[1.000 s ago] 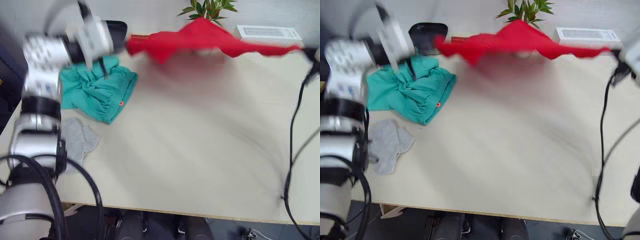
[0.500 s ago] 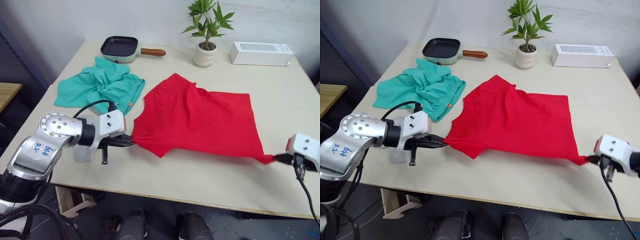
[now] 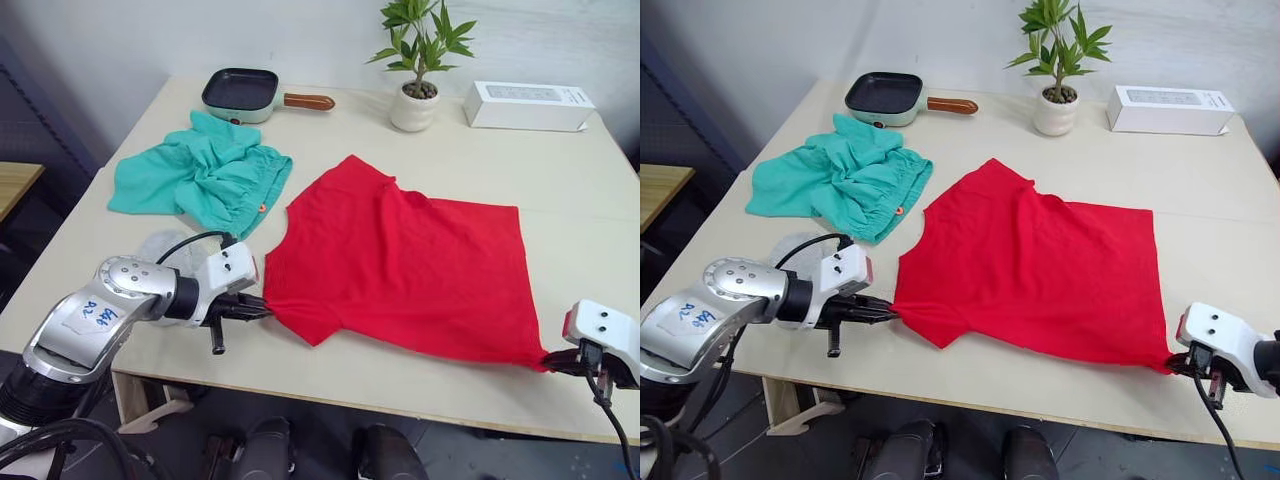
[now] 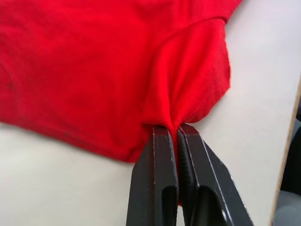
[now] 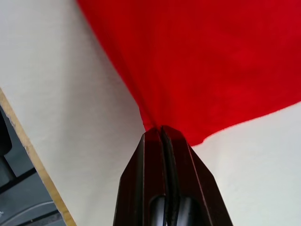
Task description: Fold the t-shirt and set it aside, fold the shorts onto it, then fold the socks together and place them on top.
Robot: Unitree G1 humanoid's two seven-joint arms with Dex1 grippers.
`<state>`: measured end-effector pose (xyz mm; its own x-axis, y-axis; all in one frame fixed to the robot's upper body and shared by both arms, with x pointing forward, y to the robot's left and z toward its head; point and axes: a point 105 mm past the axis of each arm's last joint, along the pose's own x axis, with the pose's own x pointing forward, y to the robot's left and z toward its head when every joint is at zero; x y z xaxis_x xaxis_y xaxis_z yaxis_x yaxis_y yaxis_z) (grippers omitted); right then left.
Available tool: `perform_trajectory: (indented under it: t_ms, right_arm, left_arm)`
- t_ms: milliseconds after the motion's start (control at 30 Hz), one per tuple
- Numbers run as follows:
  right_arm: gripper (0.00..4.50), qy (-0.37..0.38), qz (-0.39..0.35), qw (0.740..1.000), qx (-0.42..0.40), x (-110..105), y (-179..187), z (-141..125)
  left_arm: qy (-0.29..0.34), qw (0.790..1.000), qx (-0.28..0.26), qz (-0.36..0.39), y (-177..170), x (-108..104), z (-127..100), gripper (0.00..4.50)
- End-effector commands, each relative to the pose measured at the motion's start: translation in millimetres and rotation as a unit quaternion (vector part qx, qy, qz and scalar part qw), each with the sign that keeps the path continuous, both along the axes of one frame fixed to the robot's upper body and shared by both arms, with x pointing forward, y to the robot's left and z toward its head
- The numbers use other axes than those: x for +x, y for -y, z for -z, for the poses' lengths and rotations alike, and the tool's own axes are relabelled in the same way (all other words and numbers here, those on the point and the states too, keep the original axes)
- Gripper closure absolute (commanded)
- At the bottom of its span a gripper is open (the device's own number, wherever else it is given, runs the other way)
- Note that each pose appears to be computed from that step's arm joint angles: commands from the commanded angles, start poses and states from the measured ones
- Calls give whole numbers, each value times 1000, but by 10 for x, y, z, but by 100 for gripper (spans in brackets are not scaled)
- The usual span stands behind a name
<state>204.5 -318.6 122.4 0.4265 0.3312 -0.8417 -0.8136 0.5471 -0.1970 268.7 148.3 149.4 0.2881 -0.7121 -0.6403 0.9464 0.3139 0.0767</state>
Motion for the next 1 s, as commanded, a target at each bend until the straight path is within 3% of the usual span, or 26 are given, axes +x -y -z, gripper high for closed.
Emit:
perform_trajectory:
  t_ms: [33, 133, 300, 500, 800, 933, 967, 1000]
  right_arm:
    - [450, 40, 1, 999, 13, 116, 17, -160]
    - [450, 55, 10, 998, 33, 251, 18, -214]
    - [450, 17, 20, 998, 54, 359, 61, -265]
    - [450, 40, 56, 994, 84, 657, 146, -335]
    - [450, 39, 66, 992, 102, 705, 115, -212]
    - [450, 76, 91, 987, 110, 749, 159, -214]
    - [450, 91, 104, 984, 116, 769, 182, -231]
    - [432, 112, 107, 980, 123, 795, 188, -267]
  left_arm:
    - [13, 1000, -6, 8, -23, 133, -81, 447]
    - [12, 999, 22, 29, -50, 247, -18, 447]
    - [5, 999, 6, 45, 39, 548, -95, 447]
    - [-2, 998, -4, 57, 108, 817, -173, 447]
    - [-20, 998, -35, 54, 183, 918, -145, 447]
    - [23, 996, -83, 30, 231, 1003, -225, 447]
    - [34, 995, -94, 20, 234, 1027, -248, 399]
    - [58, 993, -104, 15, 237, 1057, -286, 378]
